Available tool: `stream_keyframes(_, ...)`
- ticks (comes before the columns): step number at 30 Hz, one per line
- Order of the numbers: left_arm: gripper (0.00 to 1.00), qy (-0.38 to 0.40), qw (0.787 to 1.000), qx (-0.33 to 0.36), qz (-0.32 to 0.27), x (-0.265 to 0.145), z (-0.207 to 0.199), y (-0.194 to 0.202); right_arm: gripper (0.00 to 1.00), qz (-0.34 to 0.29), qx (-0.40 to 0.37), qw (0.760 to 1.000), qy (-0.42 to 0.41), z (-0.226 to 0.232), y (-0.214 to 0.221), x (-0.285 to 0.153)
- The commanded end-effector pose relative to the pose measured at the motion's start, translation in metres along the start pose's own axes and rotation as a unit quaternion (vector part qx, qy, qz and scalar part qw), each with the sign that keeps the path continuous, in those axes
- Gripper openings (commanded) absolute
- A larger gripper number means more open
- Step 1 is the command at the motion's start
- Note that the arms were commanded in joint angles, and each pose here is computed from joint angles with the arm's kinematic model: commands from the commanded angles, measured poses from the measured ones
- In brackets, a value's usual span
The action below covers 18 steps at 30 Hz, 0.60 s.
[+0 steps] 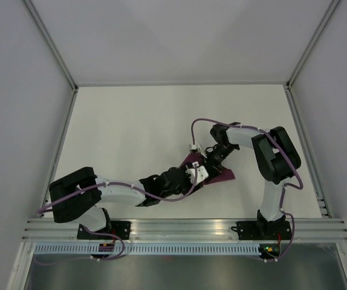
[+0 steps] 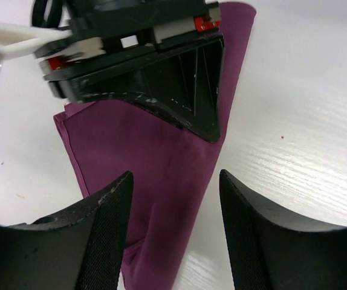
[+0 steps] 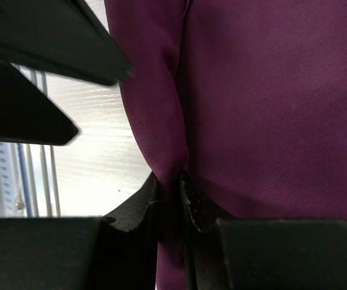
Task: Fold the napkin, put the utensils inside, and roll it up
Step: Roll the napkin with the utensil
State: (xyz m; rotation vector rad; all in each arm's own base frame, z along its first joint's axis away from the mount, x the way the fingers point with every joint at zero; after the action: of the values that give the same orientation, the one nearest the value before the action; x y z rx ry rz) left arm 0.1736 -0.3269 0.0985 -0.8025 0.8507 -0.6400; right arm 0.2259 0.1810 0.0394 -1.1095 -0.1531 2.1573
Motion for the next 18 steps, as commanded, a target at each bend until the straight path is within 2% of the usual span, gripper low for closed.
stream_keyframes(1, 0.64, -0.018, 0.995, 0.097, -0.020, 0.018, 0.003, -0.013, 0.06, 0.080, 0.009, 0.997, 0.013, -0.019, 0.037, 0.015)
stream_keyframes(2, 0.65, -0.020, 0.993, 0.108, -0.031, 0.022, 0.002, -0.017, 0.06, 0.082, 0.011, 0.996, 0.014, -0.020, 0.038, 0.016)
stream_keyframes(5, 0.67, -0.006, 0.992, 0.125, -0.018, 0.034, -0.008, -0.003, 0.06, 0.082, 0.015, 0.996, 0.012, -0.022, 0.038, 0.017)
stream_keyframes(6, 0.71, -0.009, 0.991, 0.131, -0.024, 0.038, -0.007, -0.006, 0.06, 0.082, 0.017, 0.996, 0.011, -0.022, 0.038, 0.017)
stream_keyframes(11, 0.71, 0.007, 0.990, 0.138, -0.015, 0.050, -0.017, 0.005, 0.06, 0.084, 0.021, 0.996, 0.012, -0.023, 0.038, 0.016)
stream_keyframes(16, 0.69, 0.026, 0.992, 0.125, -0.004, 0.057, -0.028, 0.016, 0.06, 0.087, 0.025, 0.996, 0.013, -0.025, 0.041, 0.016)
stream_keyframes(18, 0.65, 0.039, 0.993, 0.113, -0.003, 0.057, -0.032, 0.018, 0.06, 0.087, 0.026, 0.996, 0.013, -0.025, 0.041, 0.016)
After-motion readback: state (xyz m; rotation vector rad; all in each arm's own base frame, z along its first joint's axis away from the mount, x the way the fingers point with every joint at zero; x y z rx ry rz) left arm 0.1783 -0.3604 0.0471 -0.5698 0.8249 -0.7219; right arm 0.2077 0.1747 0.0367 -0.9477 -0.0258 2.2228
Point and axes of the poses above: each gripper's point midway between its finger pads, its own x axis out along the fingers, its own z axis along the line the jaws close on, y = z × x, the point moved 4 cm from there along -x, back along the fingers, and after that the axes turned 14 degrees about x, right-handed, at the moved point
